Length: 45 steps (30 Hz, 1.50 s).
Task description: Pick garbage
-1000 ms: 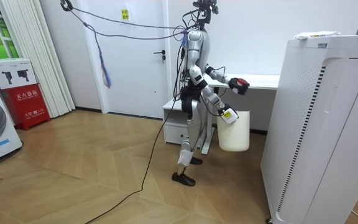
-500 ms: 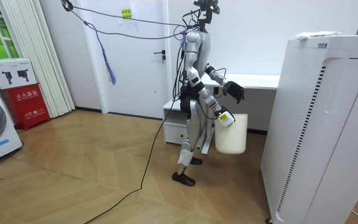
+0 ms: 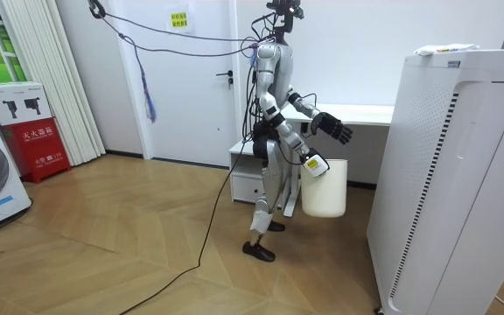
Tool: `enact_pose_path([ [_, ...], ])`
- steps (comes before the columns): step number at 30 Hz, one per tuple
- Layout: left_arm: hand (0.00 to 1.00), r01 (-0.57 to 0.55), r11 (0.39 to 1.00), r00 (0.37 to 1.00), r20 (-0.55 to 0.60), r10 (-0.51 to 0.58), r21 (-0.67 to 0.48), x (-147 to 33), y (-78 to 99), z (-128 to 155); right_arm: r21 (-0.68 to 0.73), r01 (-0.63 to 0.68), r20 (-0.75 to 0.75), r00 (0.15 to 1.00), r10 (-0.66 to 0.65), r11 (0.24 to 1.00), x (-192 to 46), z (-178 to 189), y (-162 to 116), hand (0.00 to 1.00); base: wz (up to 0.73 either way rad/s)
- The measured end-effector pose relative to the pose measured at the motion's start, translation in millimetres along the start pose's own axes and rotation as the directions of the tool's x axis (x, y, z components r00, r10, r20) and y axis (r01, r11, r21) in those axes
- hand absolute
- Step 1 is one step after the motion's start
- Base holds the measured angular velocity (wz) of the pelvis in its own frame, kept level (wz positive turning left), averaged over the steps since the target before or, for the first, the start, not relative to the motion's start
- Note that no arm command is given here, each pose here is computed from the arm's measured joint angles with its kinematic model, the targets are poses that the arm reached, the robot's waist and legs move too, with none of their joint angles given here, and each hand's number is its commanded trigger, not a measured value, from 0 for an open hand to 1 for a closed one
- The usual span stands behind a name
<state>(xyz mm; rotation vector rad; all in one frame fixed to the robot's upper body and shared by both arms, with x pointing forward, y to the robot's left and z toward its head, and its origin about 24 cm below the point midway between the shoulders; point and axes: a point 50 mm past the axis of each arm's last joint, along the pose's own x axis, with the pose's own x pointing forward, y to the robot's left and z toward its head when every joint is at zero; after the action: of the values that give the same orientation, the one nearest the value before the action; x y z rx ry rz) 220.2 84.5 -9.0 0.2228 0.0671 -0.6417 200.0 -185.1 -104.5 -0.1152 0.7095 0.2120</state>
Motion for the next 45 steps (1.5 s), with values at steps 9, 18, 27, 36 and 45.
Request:
enact_pose_path([
  [9,0.0,-0.189,0.962,0.976,0.142,0.162,0.198,-1.6,22.7,31,0.034,0.058,0.039,0.997,-0.059,0.998,-6,-1,-7,1.0,-0.07],
  [18,0.0,-0.428,0.814,0.894,0.315,0.318,0.392,-6.2,40.1,56,0.09,0.106,0.026,0.994,-0.108,0.99,-18,-18,-7,1.0,-0.11],
  [27,0.0,-0.673,0.623,0.726,0.519,0.451,0.4,-17.8,58.6,79,0.121,0.089,0.019,0.996,-0.092,0.989,-18,-22,-2,1.0,-0.35],
  [36,0.0,-0.772,0.504,0.625,0.605,0.493,0.387,-25.9,69.1,85,0.134,0.091,-0.002,0.996,-0.091,0.987,-20,-28,-3,1.0,-0.26],
  [45,0.0,-0.833,0.452,0.539,0.653,0.532,0.32,-31.3,75.3,90,0.132,0.108,-0.067,0.993,-0.099,0.985,-24,-44,-7,1.0,-0.27],
])
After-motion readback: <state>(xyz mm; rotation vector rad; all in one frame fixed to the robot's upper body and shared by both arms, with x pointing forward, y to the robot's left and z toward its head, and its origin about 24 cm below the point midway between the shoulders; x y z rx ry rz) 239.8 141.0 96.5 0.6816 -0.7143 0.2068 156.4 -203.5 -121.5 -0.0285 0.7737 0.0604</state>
